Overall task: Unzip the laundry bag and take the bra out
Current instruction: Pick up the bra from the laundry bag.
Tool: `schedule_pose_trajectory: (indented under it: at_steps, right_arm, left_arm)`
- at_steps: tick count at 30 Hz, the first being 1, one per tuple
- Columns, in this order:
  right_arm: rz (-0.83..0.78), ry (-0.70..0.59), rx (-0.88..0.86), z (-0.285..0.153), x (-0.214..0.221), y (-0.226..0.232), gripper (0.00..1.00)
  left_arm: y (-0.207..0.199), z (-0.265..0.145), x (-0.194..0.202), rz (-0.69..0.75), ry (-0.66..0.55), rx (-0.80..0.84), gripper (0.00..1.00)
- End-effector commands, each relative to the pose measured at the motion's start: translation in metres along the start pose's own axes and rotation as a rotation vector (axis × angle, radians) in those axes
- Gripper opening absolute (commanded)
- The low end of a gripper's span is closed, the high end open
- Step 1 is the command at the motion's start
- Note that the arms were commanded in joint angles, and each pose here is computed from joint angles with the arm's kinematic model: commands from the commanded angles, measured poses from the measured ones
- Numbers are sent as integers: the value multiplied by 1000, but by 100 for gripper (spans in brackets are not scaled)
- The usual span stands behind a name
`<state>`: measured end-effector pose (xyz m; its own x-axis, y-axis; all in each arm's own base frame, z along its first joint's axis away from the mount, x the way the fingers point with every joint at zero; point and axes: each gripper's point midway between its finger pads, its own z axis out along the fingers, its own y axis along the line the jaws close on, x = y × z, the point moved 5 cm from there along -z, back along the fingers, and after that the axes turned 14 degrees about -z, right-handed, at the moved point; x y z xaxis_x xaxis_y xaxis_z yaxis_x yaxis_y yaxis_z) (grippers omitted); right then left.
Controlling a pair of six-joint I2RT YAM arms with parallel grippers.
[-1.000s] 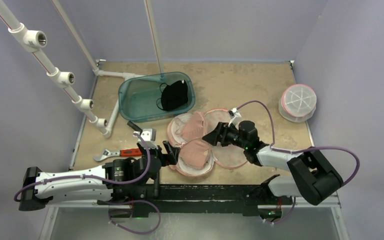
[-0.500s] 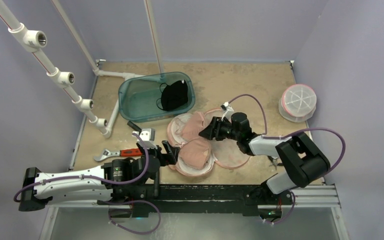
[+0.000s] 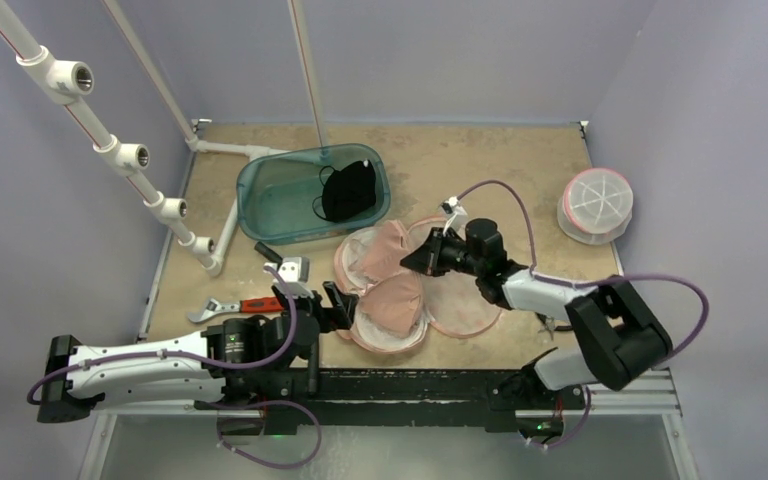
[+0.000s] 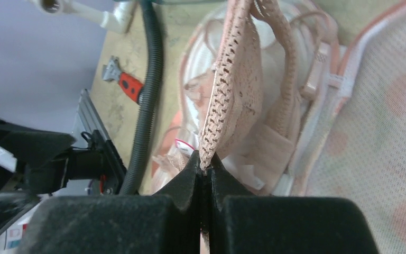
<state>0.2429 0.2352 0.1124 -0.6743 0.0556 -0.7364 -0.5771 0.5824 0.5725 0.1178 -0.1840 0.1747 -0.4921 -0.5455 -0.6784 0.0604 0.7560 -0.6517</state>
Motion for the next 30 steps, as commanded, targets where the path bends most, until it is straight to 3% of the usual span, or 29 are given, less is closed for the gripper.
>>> schedule_pose_trajectory:
  at_steps: [1,8,18,30]
  right_arm:
    - [-95,-73,-92,-21,-35,34,0]
    - [-241,-144,-100,-60,-59,64,0]
    - [-427,-350,-136,-107,-118,113,0]
    - [-394,-551,-345,-99,-192,161,0]
  left_arm:
    - [-12,-5,-16,-38,-34,19,83]
    - [-25,-14,-41,-28,-86,37,83]
    - [-45,-35,-93,-1,-197,55,83]
    - [-45,-50,-117,-23,-231,52,83]
